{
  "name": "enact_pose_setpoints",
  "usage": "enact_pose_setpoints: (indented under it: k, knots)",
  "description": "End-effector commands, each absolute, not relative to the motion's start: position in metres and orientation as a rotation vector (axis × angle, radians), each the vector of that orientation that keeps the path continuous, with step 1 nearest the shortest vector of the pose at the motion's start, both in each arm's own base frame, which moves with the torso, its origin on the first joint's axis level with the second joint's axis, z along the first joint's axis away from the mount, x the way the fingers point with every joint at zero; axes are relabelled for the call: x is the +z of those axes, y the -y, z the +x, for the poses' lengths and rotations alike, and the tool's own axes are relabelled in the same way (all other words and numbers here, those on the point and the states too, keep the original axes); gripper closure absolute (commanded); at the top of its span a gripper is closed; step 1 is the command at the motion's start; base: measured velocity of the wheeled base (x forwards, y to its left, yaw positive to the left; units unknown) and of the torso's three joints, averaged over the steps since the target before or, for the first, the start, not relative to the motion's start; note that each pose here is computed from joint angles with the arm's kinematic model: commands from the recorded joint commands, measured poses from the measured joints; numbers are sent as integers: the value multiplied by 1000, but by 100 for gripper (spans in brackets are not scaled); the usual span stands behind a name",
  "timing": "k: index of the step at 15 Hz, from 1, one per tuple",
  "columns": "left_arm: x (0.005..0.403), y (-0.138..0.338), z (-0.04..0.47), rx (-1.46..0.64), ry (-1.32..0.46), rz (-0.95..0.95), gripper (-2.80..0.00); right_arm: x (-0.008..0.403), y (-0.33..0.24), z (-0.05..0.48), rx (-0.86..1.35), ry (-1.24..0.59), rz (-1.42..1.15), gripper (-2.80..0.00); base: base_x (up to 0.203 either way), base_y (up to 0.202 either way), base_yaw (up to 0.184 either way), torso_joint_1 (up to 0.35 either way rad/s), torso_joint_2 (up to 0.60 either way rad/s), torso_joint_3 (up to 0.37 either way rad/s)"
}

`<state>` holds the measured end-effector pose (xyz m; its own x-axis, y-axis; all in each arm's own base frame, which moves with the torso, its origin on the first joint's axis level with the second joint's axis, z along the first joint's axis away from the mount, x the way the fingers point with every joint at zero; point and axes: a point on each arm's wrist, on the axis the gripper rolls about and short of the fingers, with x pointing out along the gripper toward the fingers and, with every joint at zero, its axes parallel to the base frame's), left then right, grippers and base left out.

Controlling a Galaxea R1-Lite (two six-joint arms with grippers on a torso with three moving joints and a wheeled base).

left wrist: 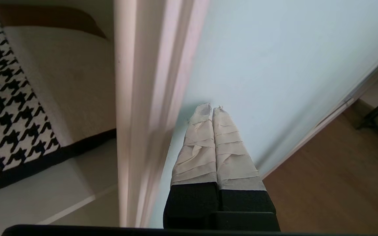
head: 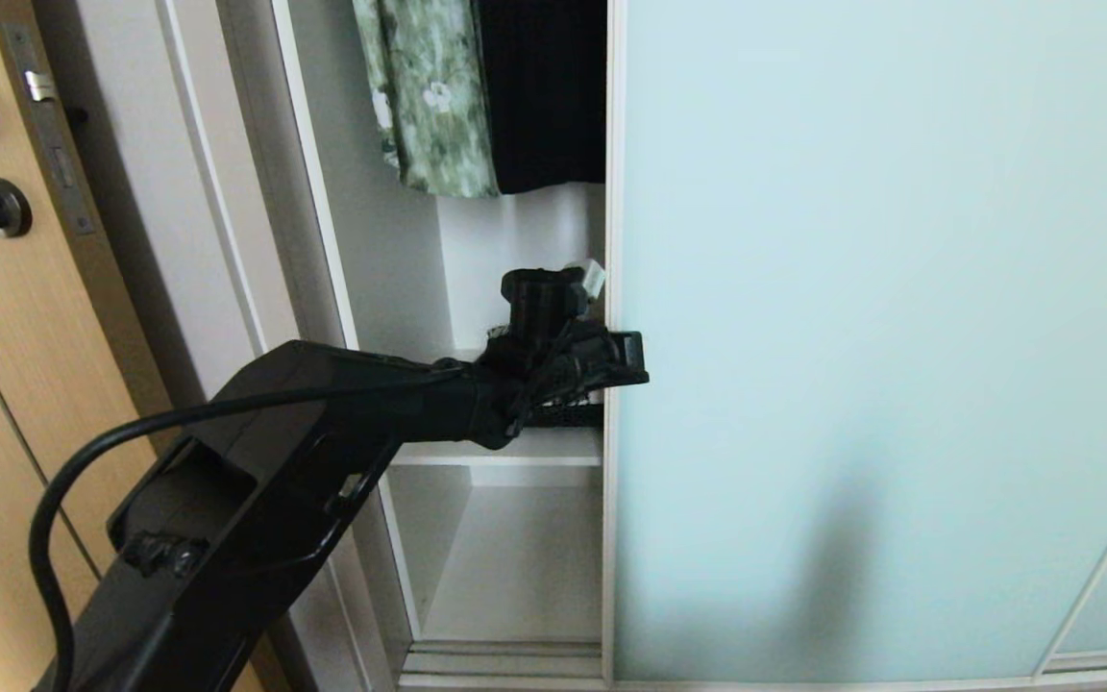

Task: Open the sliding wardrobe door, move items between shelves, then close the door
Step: Close the door

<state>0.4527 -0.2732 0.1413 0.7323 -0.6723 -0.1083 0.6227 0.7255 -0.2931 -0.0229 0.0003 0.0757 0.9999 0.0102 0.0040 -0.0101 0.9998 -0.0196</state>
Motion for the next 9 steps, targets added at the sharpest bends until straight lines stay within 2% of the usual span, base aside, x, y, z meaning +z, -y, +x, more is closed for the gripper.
enact_pose_setpoints:
  k: [1, 9]
  knots:
    - [130, 274, 456, -714, -233, -238, 0, 76, 0, -23, 11, 5, -20, 0, 0, 0, 0, 0, 0, 0]
    - [144, 250, 465, -617, -176, -230, 0, 76, 0, -23, 11, 5, -20, 0, 0, 0, 0, 0, 0, 0]
